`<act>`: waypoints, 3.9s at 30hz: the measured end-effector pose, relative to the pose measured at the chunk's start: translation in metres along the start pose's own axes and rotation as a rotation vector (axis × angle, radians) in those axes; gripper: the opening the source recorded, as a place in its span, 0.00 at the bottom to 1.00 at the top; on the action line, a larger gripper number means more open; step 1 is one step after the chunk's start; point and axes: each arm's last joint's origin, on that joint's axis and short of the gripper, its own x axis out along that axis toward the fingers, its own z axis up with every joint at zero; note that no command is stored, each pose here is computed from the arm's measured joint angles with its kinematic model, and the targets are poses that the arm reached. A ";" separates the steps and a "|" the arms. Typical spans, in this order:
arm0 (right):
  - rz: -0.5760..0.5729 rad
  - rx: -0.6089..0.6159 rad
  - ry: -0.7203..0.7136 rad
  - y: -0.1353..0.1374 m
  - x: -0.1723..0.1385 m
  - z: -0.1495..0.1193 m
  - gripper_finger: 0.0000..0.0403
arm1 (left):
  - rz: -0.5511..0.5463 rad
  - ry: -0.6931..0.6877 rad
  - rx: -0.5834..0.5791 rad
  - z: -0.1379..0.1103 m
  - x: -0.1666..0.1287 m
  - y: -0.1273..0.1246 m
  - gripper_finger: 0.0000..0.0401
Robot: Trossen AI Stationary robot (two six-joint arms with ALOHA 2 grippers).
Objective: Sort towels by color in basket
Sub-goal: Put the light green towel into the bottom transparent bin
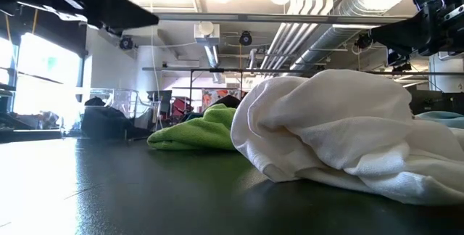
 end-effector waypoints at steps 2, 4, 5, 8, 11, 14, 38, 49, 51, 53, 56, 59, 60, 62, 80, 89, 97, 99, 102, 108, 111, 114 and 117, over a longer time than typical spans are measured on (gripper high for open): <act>-0.001 -0.032 -0.004 0.000 0.000 0.000 0.02 | -0.032 -0.003 0.049 -0.003 0.004 -0.009 0.00; -0.004 -0.040 -0.034 0.000 0.000 0.003 0.02 | -0.052 0.012 0.082 -0.008 0.008 -0.017 0.00; -0.003 -0.016 -0.054 0.000 0.000 0.005 0.02 | -0.058 0.018 0.085 -0.010 0.011 -0.019 0.00; -0.003 0.137 -0.133 0.000 -0.001 0.013 0.02 | -0.069 0.056 0.039 -0.020 0.019 -0.026 0.00; 0.005 0.241 -0.228 -0.001 -0.003 0.022 0.02 | -0.071 0.078 -0.029 -0.030 0.027 -0.031 0.01; 0.066 0.288 -0.278 0.001 -0.004 0.026 0.02 | -0.072 0.116 -0.029 -0.042 0.036 -0.037 0.06; 0.229 0.289 -0.254 0.022 0.020 0.027 0.02 | 0.194 0.574 -0.157 -0.082 0.146 -0.031 0.59; 0.254 0.314 -0.154 0.040 0.061 0.033 0.02 | 0.138 0.613 -0.060 -0.077 0.138 -0.037 0.04; 0.244 0.236 -0.128 0.045 0.076 0.037 0.02 | 0.117 0.602 -0.062 -0.069 0.133 -0.039 0.05; 0.232 0.142 -0.113 0.050 0.093 0.041 0.03 | 0.100 0.570 -0.068 -0.055 0.127 -0.042 0.06; 0.184 0.037 -0.092 0.056 0.120 0.048 0.07 | 0.089 0.513 -0.054 -0.034 0.114 -0.047 0.04; 0.148 -0.014 -0.019 0.060 0.147 0.053 0.15 | 0.044 0.461 0.009 -0.015 0.099 -0.055 0.02; 0.143 -0.027 0.018 0.061 0.155 0.054 0.19 | 0.021 0.439 0.029 -0.009 0.095 -0.058 0.01; 0.130 -0.053 0.103 0.062 0.172 0.054 0.27 | -0.020 0.402 0.070 0.000 0.086 -0.065 0.01; 0.083 -0.258 0.394 0.088 0.286 0.000 0.57 | 0.021 0.279 0.191 0.016 0.064 -0.089 0.02; -0.017 -0.320 0.399 0.103 0.290 -0.002 0.26 | 0.013 0.256 0.173 0.019 0.065 -0.090 0.09; -0.241 -0.369 0.573 0.122 0.250 0.023 0.09 | 0.010 0.288 0.295 0.019 0.062 -0.088 0.36; -0.296 -0.366 0.576 0.134 0.229 0.045 0.10 | 0.071 0.305 0.347 0.020 0.058 -0.082 0.40; -0.316 -0.304 0.612 0.150 0.197 0.080 0.10 | 0.176 0.316 0.395 0.024 0.052 -0.075 0.43; -0.250 0.149 0.917 0.173 0.130 0.144 0.09 | 0.232 0.330 0.438 0.028 0.045 -0.068 0.43; -0.319 0.409 1.111 0.188 0.096 0.155 0.09 | 0.231 0.344 0.451 0.027 0.044 -0.067 0.43; -0.413 0.621 1.246 0.205 0.067 0.155 0.09 | 0.231 0.354 0.437 0.025 0.043 -0.067 0.44; -0.539 0.746 1.314 0.220 0.046 0.142 0.09 | 0.233 0.362 0.424 0.024 0.043 -0.066 0.44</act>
